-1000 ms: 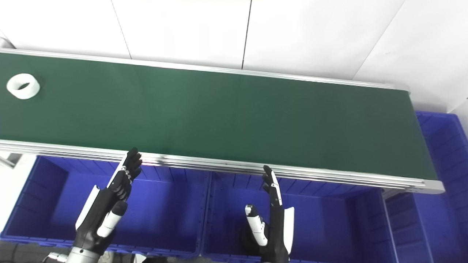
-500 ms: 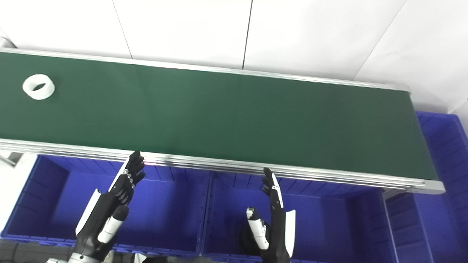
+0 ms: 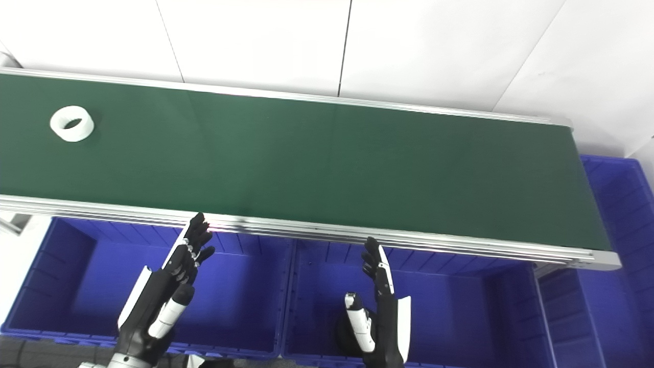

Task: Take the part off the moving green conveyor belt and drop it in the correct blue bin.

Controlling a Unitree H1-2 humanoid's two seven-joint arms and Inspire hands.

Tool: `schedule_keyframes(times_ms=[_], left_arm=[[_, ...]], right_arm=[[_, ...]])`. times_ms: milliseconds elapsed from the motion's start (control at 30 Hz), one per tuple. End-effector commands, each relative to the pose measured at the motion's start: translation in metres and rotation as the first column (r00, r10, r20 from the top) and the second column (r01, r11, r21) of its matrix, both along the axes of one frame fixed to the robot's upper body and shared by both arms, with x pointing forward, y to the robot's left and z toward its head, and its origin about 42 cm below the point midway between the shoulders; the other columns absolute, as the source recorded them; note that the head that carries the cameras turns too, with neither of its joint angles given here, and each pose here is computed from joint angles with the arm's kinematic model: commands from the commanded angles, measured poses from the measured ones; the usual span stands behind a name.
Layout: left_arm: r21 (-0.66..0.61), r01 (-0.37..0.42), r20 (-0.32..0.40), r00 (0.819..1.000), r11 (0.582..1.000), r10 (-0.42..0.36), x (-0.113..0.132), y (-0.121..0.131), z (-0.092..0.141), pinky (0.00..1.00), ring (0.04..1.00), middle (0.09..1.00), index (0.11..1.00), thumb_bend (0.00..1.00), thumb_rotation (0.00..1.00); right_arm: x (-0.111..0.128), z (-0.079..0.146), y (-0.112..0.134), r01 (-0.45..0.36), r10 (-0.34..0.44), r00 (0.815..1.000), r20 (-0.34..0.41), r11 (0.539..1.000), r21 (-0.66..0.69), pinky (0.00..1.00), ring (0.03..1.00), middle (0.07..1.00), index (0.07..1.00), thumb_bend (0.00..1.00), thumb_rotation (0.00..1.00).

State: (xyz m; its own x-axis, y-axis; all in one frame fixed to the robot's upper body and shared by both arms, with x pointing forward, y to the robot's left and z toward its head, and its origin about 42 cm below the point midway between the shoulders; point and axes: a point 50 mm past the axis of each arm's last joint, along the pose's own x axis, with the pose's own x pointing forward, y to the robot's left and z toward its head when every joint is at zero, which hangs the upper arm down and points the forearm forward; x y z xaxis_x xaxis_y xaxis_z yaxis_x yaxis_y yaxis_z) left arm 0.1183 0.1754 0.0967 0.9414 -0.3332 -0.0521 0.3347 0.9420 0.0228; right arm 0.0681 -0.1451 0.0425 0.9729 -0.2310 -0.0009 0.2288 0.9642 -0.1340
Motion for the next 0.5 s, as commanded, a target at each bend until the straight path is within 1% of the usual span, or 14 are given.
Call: schedule_keyframes(times_ms=[0,167,233,300,467], left_arm=[[-0.023,-0.009,0.039,0.999,1.000,0.010,0.000,-0.005,0.009,0.95,0.990,1.000,1.000,0.82,0.84],[-0.018,-0.021,0.065,0.998,1.000,0.022,-0.001,-0.013,0.005,0.91,0.973,1.000,1.000,0.82,0.85],[-0.026,-0.029,0.079,0.996,0.999,0.031,0.000,-0.018,0.003,0.88,0.961,1.000,1.000,0.81,0.83],[-0.037,-0.040,0.089,0.995,0.999,0.043,0.000,-0.022,-0.001,0.87,0.957,1.000,1.000,0.82,0.82],[-0.050,-0.052,0.106,0.993,0.997,0.057,0.002,-0.031,-0.009,0.84,0.939,1.000,1.000,0.86,0.79]], right_arm=[[-0.002,0.009,0.003,-0.003,0.002,0.999,0.047,1.000,0.024,0.83,0.873,0.905,0.921,0.69,1.00],[-0.005,0.007,-0.004,-0.004,0.004,0.999,0.040,1.000,0.019,0.83,0.871,0.907,0.917,0.70,1.00],[-0.006,0.006,-0.007,-0.007,0.007,0.999,0.035,1.000,0.018,0.83,0.874,0.912,0.920,0.70,1.00],[-0.007,0.005,-0.010,-0.011,0.011,1.000,0.029,1.000,0.020,0.83,0.876,0.914,0.921,0.70,1.00],[-0.007,0.000,-0.018,-0.015,0.014,1.000,0.011,0.999,0.029,0.85,0.894,0.929,0.935,0.70,1.00]])
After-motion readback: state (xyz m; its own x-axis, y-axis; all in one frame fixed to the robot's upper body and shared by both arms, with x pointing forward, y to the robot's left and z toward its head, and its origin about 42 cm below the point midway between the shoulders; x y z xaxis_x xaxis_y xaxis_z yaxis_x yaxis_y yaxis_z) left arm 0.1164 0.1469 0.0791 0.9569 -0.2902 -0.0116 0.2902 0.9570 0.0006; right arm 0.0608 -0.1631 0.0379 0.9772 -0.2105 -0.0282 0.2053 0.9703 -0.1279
